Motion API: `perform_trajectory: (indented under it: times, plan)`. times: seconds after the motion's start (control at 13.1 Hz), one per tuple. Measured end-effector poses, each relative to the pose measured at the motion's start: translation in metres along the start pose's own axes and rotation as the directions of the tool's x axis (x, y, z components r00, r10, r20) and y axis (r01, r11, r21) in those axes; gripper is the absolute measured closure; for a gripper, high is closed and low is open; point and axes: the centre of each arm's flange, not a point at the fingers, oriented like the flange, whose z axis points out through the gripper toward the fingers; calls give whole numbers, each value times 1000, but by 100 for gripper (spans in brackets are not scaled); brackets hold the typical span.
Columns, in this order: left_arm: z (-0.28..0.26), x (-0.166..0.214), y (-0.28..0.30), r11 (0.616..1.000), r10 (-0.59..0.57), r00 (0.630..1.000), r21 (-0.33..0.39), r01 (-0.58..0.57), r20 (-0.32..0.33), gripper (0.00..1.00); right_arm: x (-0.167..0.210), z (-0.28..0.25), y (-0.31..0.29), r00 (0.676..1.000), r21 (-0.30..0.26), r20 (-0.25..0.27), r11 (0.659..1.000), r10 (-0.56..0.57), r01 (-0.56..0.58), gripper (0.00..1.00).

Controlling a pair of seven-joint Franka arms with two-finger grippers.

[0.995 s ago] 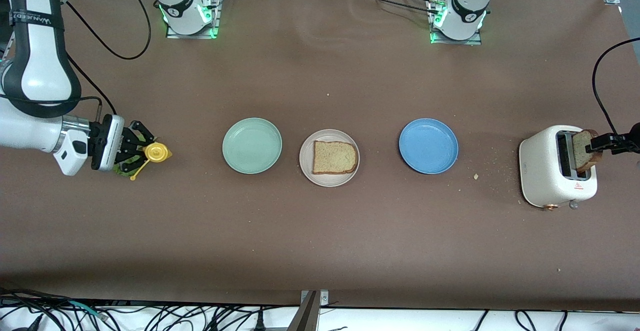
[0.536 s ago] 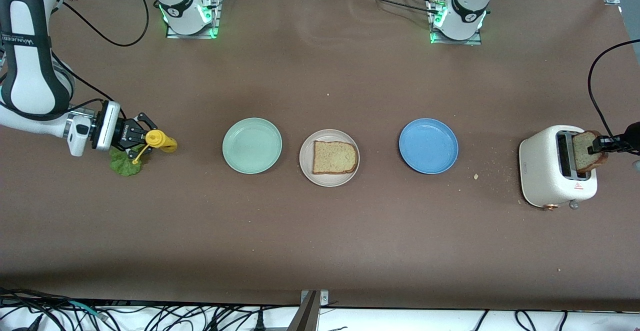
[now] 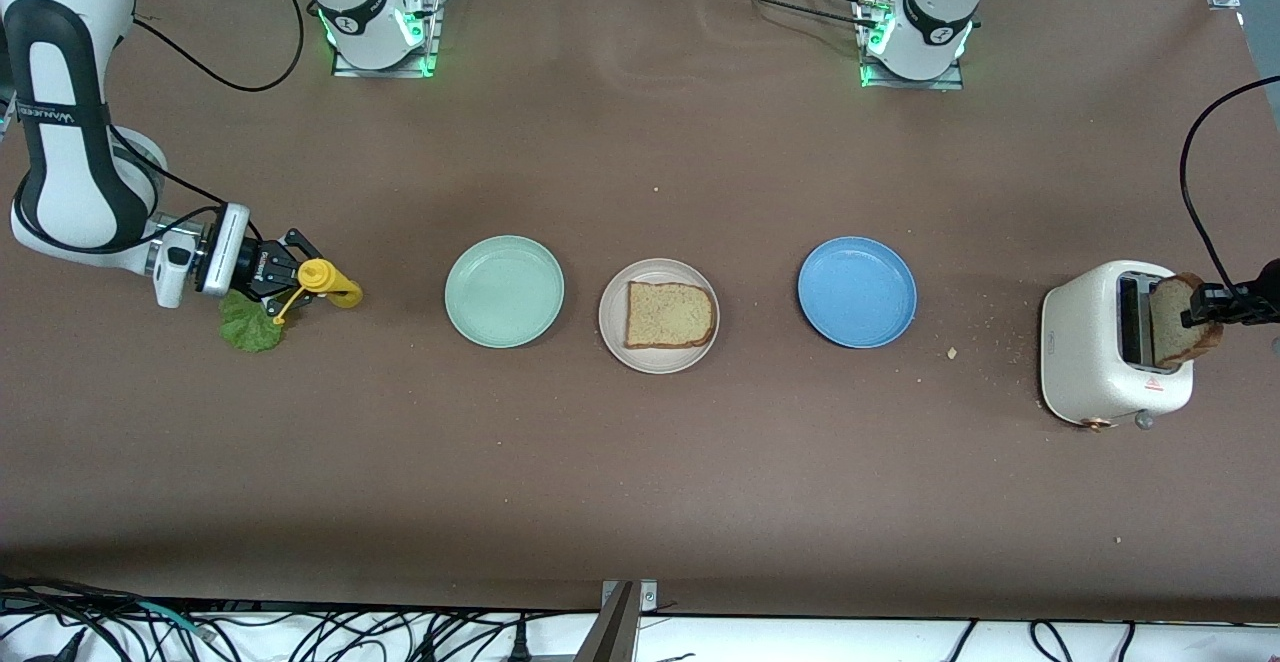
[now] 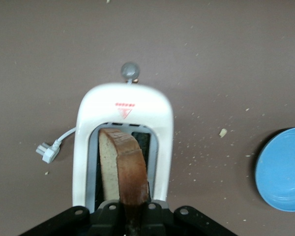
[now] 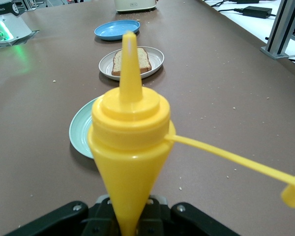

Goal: Make sandwich in beige plate with both arms
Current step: 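Grasp the second bread slice with the left gripper and lift it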

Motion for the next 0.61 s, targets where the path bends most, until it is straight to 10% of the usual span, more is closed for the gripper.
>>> perform_trajectory:
  times: [0.61]
  plan:
    - [-22,40,119,996,92,996,2,-92,1,92,-53,22,-11,992,15,-124,999,-30,32,88]
